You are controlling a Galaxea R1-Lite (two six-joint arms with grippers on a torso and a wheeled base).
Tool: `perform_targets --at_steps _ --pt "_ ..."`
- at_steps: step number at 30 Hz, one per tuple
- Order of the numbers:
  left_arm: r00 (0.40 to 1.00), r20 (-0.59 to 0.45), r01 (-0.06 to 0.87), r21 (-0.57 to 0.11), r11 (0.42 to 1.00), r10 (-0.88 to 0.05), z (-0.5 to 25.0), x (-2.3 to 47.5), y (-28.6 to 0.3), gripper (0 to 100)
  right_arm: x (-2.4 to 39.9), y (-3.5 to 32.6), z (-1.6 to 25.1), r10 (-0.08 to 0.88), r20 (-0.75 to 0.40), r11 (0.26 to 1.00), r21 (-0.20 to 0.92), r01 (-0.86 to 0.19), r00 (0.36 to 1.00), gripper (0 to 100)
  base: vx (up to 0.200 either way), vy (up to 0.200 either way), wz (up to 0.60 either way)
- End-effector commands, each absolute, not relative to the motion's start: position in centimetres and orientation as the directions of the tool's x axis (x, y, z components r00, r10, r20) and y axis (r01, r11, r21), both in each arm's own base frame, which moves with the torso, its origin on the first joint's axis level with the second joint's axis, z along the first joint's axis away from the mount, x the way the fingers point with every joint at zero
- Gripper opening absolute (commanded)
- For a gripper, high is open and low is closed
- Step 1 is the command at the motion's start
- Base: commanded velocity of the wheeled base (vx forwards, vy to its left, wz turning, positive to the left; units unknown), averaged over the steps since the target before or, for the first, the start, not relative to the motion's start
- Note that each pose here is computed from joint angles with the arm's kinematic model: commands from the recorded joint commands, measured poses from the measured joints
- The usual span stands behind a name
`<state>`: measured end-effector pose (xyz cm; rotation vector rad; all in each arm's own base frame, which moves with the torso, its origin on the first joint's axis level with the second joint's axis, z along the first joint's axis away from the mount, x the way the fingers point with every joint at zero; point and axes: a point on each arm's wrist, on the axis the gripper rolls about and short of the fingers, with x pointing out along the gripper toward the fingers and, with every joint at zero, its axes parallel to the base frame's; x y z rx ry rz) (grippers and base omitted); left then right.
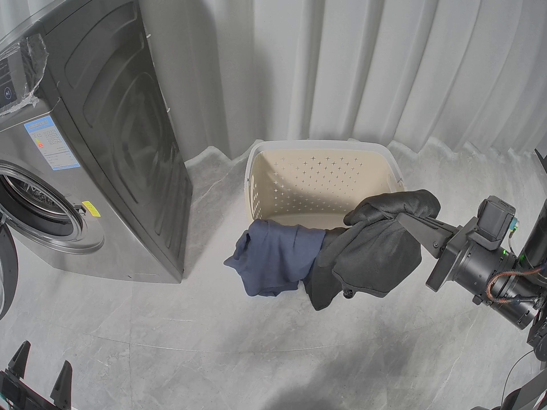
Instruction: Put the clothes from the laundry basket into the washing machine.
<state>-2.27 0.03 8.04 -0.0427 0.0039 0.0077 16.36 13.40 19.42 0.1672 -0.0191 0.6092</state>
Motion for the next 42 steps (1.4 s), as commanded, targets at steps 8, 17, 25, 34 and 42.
perform_targets --at_steps 8,17,25,34,42 --pt "1.000 -0.005 -0.008 -0.043 0.999 0.008 7.66 -2.27 0.03 100 16.37 13.46 19.35 0.569 0.064 0.806 0.151 -0.572 0.820 0 0.000 0.200 0.00" --pt "1.000 -0.005 -0.008 -0.043 0.999 0.008 7.66 -2.27 0.03 100 16.30 13.50 19.43 0.574 0.070 0.802 0.151 -0.578 0.816 0 0.000 0.200 0.00" --pt "1.000 -0.003 -0.008 -0.043 0.999 0.008 7.65 -2.28 0.03 100 16.32 13.52 19.39 0.574 0.069 0.802 0.151 -0.578 0.816 0 0.000 0.200 0.00" --pt "1.000 -0.005 -0.008 -0.043 0.999 0.008 7.66 -2.27 0.03 100 16.32 13.51 19.39 0.573 0.069 0.803 0.151 -0.576 0.817 0 0.000 0.200 0.00" --pt "1.000 -0.005 -0.008 -0.043 0.999 0.008 7.66 -2.27 0.03 100 16.35 13.53 19.36 0.572 0.067 0.804 0.151 -0.575 0.818 0 0.000 0.025 0.00"
